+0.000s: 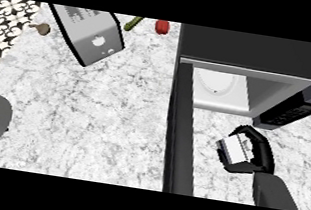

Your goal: Pick up the milk, place it into the microwave and close the microwave

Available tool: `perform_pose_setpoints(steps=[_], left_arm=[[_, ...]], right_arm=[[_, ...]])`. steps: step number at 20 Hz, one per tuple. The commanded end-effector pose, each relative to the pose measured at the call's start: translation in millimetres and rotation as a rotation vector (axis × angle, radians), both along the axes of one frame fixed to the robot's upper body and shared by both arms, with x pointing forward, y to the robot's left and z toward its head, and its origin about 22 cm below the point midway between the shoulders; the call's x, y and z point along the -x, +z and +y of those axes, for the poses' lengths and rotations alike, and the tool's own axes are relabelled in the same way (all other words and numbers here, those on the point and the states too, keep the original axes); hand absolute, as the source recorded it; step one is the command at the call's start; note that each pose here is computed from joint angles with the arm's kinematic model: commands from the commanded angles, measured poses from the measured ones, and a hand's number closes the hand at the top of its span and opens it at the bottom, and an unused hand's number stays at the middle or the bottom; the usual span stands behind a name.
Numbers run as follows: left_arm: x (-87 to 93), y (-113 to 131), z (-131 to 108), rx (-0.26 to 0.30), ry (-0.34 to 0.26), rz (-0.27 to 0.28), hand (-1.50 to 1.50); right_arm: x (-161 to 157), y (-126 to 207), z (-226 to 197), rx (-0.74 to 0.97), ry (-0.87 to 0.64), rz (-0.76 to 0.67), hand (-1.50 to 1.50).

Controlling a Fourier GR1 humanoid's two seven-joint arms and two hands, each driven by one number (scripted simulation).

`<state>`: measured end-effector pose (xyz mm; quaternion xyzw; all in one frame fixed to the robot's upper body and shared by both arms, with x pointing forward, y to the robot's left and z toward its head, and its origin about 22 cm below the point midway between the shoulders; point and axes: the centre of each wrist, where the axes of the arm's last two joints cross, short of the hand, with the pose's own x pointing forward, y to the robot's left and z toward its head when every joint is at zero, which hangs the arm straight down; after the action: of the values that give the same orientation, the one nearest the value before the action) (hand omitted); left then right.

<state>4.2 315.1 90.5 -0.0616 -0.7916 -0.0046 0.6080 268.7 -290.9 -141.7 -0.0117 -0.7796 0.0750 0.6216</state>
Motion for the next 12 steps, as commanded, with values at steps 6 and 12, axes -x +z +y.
perform_pose_setpoints(steps=[6, 12], left_arm=[[-3.9, 23.5, -5.4, 0.053, -0.029, -0.094, -1.50], [-8.8, 15.3, 3.3, 0.058, -0.035, -0.082, -1.50]], right_arm=[[-55.7, 45.8, -4.9, 0.054, -0.024, -0.102, 1.50], [-93.8, 78.7, 5.6, 0.091, -0.045, -0.079, 1.50]])
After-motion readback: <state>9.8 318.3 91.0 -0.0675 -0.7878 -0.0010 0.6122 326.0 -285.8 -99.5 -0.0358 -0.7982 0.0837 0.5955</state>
